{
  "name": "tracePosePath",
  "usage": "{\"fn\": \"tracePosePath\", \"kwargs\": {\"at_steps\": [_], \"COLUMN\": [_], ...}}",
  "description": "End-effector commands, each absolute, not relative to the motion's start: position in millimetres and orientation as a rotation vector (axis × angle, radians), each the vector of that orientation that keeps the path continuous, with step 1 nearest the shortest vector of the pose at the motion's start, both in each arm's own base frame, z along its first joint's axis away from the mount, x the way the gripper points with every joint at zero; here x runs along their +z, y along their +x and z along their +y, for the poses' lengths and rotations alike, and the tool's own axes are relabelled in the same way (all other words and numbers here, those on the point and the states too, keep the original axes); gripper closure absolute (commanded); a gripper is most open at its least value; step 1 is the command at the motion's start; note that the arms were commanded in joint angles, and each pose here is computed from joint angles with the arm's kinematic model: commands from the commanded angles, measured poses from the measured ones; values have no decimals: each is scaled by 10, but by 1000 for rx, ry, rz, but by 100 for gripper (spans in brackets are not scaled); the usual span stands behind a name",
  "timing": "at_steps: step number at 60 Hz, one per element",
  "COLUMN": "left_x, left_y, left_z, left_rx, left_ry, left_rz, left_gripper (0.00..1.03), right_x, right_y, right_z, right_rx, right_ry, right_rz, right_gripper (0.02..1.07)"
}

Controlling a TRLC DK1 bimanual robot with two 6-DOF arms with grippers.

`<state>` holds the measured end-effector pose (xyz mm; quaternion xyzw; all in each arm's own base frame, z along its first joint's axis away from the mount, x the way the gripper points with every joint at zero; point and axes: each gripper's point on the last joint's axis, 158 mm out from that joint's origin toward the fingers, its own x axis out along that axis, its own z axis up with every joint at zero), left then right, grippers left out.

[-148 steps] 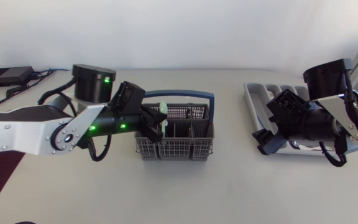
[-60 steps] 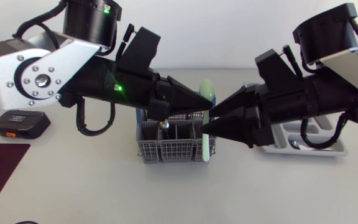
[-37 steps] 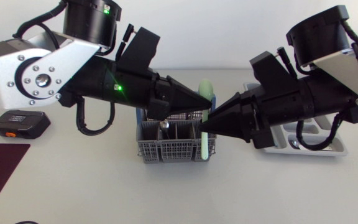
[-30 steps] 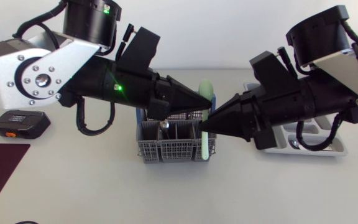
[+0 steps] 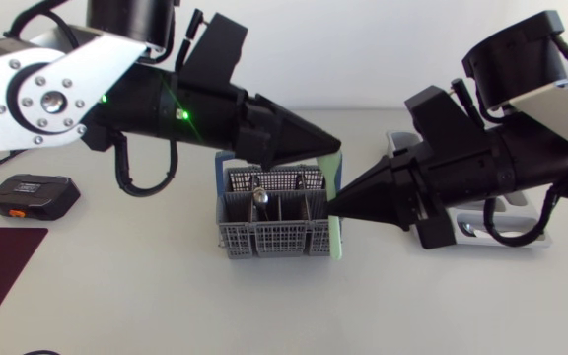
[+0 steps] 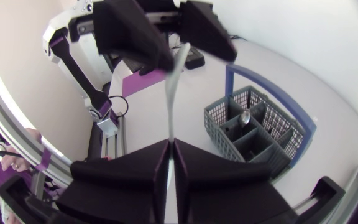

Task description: Unload the cutlery basket into the drawer organizer.

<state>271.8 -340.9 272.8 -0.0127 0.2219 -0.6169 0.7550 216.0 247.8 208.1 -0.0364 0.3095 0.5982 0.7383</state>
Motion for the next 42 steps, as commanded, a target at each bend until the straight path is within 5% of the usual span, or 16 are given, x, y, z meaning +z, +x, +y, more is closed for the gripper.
{"fn": "tracePosePath", "kwargs": {"at_steps": [1, 17, 42], "left_x": [3055, 3122, 2188], "left_y": [2940, 3321, 3382], "left_z": [-3295, -3004, -2589], "left_rx": [-1277, -1135, -979], "left_ry": [-33, -26, 247], "left_rz": [402, 404, 597], "left_gripper": [21, 19, 19], "right_x": [1899, 1591, 804], "right_y": [2071, 2249, 2911], "right_z": [2362, 1794, -22], "right_rx": [1316, 1187, 726], "right_ry": [-96, -171, -535], "right_rz": [722, 757, 772], "right_gripper": [101, 101, 101]}}
